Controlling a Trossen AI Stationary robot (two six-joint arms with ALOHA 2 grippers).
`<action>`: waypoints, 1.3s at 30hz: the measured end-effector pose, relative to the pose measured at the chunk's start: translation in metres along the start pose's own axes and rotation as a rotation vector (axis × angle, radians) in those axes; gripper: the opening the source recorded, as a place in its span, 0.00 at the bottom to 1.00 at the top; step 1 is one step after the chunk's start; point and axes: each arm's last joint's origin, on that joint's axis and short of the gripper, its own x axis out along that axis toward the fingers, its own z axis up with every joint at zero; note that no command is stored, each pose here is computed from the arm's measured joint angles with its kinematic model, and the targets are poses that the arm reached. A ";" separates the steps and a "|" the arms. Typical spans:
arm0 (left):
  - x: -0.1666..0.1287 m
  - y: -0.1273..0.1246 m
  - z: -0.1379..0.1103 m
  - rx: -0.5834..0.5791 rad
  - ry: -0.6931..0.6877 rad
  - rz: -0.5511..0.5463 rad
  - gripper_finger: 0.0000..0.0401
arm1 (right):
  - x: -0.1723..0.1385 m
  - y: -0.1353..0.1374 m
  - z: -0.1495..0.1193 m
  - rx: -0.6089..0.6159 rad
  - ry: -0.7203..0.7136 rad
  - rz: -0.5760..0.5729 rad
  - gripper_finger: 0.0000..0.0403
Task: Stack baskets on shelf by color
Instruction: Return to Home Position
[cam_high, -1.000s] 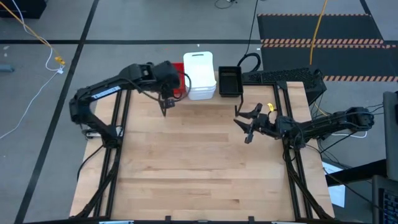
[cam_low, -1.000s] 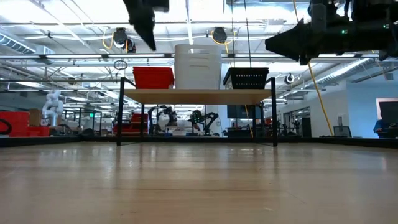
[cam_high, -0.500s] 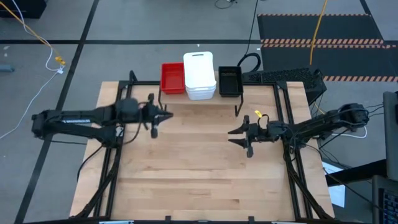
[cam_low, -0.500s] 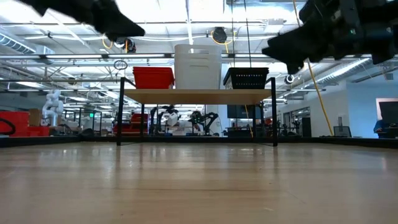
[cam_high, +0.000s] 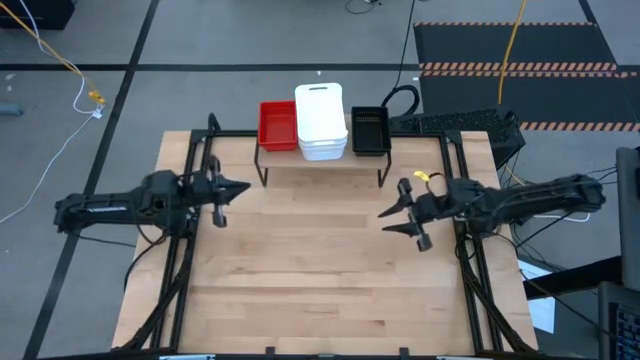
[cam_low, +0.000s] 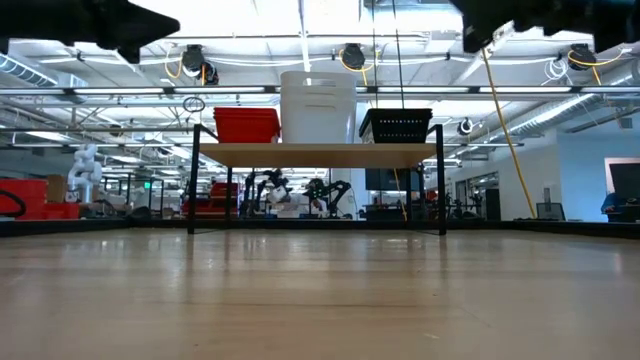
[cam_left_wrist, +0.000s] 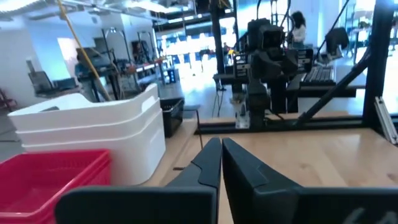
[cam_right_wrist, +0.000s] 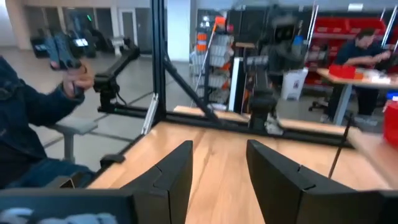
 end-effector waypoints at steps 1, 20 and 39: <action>-0.003 0.000 -0.001 0.000 -0.012 0.002 0.03 | -0.004 0.001 0.003 -0.004 -0.011 0.000 0.36; -0.007 -0.006 -0.039 -0.061 0.049 -0.013 0.02 | -0.039 0.011 -0.012 -0.051 0.027 0.078 0.36; -0.022 -0.012 -0.079 -0.100 -0.030 -0.025 0.04 | -0.073 0.021 -0.059 -0.016 -0.220 0.131 0.36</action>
